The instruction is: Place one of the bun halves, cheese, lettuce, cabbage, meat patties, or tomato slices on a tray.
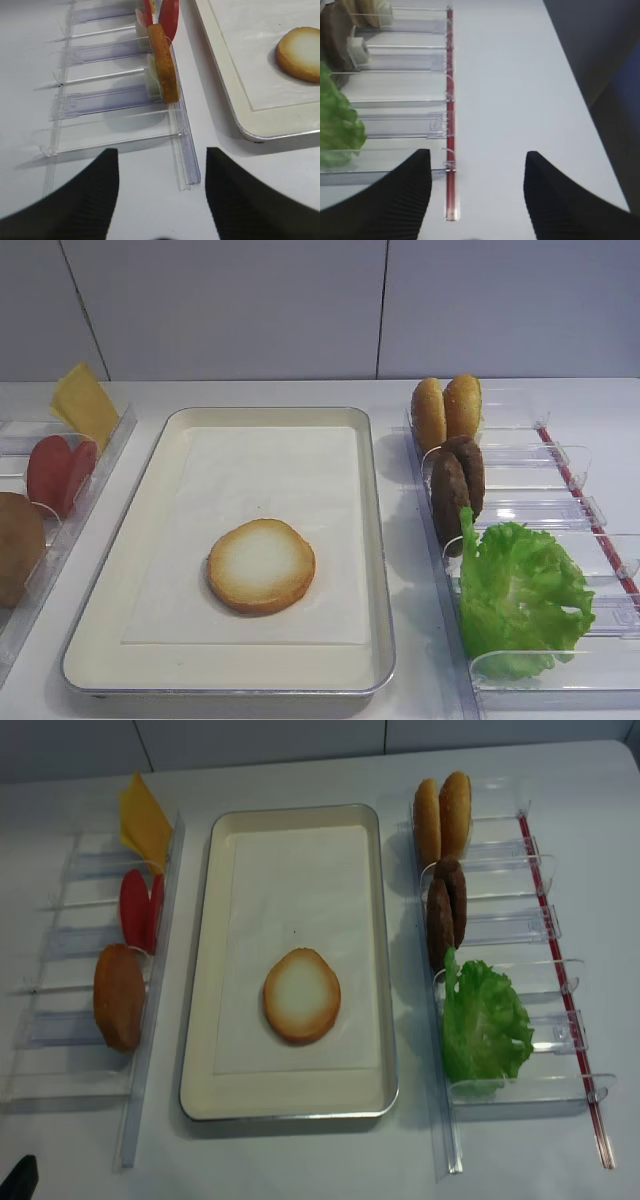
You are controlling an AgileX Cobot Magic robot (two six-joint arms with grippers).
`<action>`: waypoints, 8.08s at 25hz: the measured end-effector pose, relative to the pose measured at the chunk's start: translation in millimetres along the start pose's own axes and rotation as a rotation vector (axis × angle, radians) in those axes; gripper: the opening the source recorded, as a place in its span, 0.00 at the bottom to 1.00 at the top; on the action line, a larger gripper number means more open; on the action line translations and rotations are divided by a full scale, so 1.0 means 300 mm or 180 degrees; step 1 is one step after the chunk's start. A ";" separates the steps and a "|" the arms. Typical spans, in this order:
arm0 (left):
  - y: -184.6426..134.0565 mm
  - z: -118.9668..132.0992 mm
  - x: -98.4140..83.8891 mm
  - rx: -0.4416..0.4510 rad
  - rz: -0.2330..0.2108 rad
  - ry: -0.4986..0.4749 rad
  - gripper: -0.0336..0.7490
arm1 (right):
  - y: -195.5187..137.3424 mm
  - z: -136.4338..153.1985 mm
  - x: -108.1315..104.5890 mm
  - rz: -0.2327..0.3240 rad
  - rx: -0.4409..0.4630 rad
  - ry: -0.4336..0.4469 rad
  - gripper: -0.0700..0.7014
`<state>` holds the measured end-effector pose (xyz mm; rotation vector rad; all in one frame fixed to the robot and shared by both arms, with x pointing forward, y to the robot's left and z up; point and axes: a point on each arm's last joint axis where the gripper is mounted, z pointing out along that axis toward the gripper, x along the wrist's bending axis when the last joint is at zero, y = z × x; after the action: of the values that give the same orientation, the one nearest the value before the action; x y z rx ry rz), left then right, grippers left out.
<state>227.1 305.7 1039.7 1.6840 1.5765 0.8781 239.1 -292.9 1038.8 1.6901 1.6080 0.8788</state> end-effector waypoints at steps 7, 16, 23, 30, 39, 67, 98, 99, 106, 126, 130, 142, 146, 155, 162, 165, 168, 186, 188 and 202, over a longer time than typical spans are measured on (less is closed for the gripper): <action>0.000 0.000 0.000 -0.0001 0.0000 0.0000 0.50 | 0.098 0.040 0.016 0.0212 0.0439 0.0181 0.62; 0.000 0.000 0.000 -0.0001 0.0000 0.0000 0.50 | 0.274 0.143 0.052 0.0597 0.1131 0.0549 0.62; 0.000 0.000 0.000 -0.0001 0.0000 0.0000 0.50 | 0.417 0.195 0.098 0.0537 0.1558 0.0843 0.62; 0.000 0.000 0.000 -0.0001 0.0000 0.0000 0.50 | 0.478 0.294 0.229 0.0314 0.2079 0.0880 0.62; 0.000 0.000 0.000 -0.0001 0.0000 0.0000 0.50 | 0.451 0.446 0.472 0.0072 0.2635 0.0695 0.62; 0.000 0.000 0.000 -0.0001 0.0000 0.0000 0.50 | 0.413 0.584 0.572 -0.0153 0.2818 0.0558 0.12; 0.000 0.000 0.000 -0.0001 0.0000 0.0000 0.50 | 0.444 0.865 0.935 0.0329 0.2760 0.2457 0.11; 0.000 0.000 0.000 -0.0001 0.0000 0.0000 0.50 | 0.437 0.875 0.930 0.0302 0.2781 0.2406 0.11; 0.000 0.000 0.000 -0.0001 0.0000 0.0000 0.50 | 0.411 0.907 0.894 0.0052 0.2832 0.1982 0.11; 0.000 0.000 0.000 -0.0001 0.0000 0.0000 0.50 | 0.398 0.930 0.864 -0.0192 0.2816 0.1677 0.25; 0.000 0.000 0.000 -0.0001 0.0000 0.0000 0.50 | 0.402 0.936 0.856 -0.0304 0.2783 0.1588 0.56; 0.000 0.000 0.000 -0.0001 0.0000 0.0000 0.50 | 0.549 0.870 0.843 -0.0848 0.2813 0.1323 0.77; 0.000 0.000 0.000 -0.0001 0.0000 0.0000 0.50 | 0.603 0.860 0.835 -0.0828 0.2622 0.1131 0.76; 0.000 0.000 0.000 -0.0001 0.0000 0.0000 0.50 | 0.751 0.649 0.744 -0.0883 0.1997 0.1118 0.74; 0.000 0.000 0.000 -0.0001 0.0000 0.0000 0.50 | 0.790 0.365 0.587 -0.0875 0.1545 0.1264 0.70; 0.000 0.000 0.000 -0.0001 0.0000 0.0000 0.50 | 0.760 0.264 0.512 -0.0862 0.1437 0.1308 0.70; 0.000 0.000 0.000 -0.0001 0.0000 0.0000 0.50 | 0.713 0.179 0.439 -0.0849 0.1351 0.1341 0.70; 0.000 0.000 0.000 -0.0001 0.0000 0.0000 0.50 | 0.452 -0.013 0.112 -0.0500 0.0883 0.0882 0.70; 0.000 0.000 0.000 -0.0001 0.0000 0.0000 0.50 | 0.428 -0.045 0.079 -0.0411 0.0733 0.0773 0.70; 0.000 0.000 0.000 -0.0001 0.0000 0.0000 0.50 | 0.089 -0.119 0.023 -0.0069 0.0029 0.0276 0.70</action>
<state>227.1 305.7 1039.6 1.6837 1.5762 0.8784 225.4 -287.4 1081.4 1.6582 1.6866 0.9470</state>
